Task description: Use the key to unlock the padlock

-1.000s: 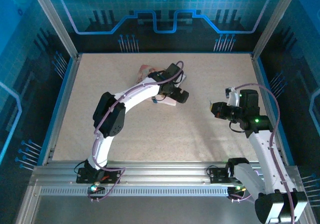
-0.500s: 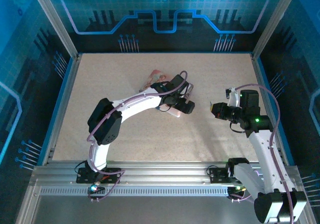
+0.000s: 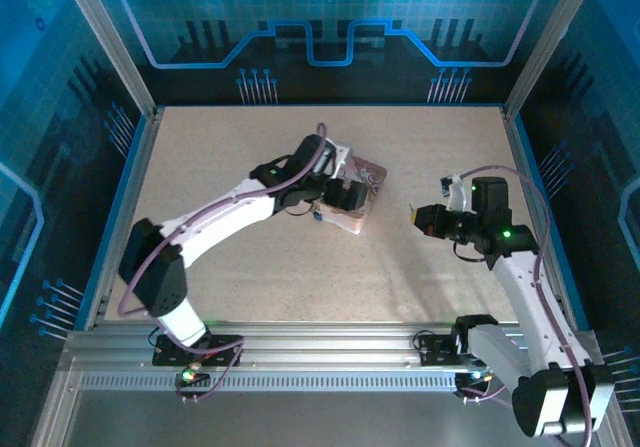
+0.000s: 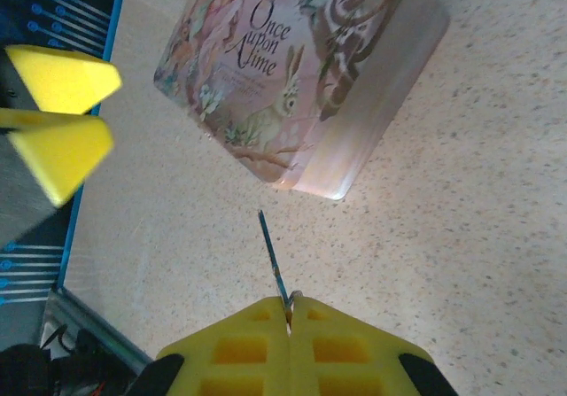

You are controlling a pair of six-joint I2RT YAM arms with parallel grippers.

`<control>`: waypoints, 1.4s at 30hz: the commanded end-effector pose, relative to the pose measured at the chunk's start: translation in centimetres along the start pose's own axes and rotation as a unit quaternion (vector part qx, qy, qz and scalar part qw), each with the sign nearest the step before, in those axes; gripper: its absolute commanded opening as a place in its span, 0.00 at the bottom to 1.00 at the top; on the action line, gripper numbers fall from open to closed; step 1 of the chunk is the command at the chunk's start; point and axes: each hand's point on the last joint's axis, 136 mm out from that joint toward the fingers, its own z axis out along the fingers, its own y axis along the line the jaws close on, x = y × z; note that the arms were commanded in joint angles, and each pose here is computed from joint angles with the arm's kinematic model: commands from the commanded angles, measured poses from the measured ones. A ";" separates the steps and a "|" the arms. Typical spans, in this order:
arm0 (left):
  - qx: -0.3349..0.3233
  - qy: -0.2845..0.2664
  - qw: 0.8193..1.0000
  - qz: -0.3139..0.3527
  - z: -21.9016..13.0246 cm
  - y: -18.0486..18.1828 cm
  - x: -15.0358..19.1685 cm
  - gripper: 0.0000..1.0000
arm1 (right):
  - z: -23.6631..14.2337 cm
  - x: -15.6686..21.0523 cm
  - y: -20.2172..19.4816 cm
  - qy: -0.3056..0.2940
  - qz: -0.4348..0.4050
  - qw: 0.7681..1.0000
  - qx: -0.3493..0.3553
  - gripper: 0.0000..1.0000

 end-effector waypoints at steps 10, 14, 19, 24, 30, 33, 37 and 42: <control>0.015 -0.009 0.992 -0.122 -2.6 7.9 5.5 0.98 | 5.2 0.1 3.7 0.045 -0.033 0.997 -0.052 0.00; 0.040 -0.018 0.991 -0.125 -1.9 8.5 6.2 0.90 | 7.2 -0.3 5.0 0.047 -0.042 0.996 -0.066 0.00; 0.065 -0.026 0.990 -0.121 -0.3 8.4 6.4 0.86 | 10.0 -1.5 6.5 0.044 -0.042 0.994 -0.095 0.00; 0.063 -0.027 0.990 -0.120 1.0 8.9 6.8 0.86 | 12.9 -2.3 7.8 0.050 -0.046 0.990 -0.120 0.00; 0.059 -0.029 0.992 -0.110 2.0 9.4 7.2 0.86 | 16.5 -2.8 7.3 0.057 -0.046 0.990 -0.120 0.00; 0.058 -0.027 0.993 -0.104 2.4 9.5 7.5 0.87 | 18.0 -2.8 6.5 0.066 -0.041 0.991 -0.113 0.00; 0.064 -0.017 0.993 -0.101 3.0 9.5 7.9 0.86 | 19.5 -2.1 5.4 0.083 -0.033 0.991 -0.103 0.00; 0.069 -0.011 0.992 -0.102 3.8 9.6 8.5 0.85 | 20.5 -0.8 3.8 0.102 -0.022 0.991 -0.085 0.00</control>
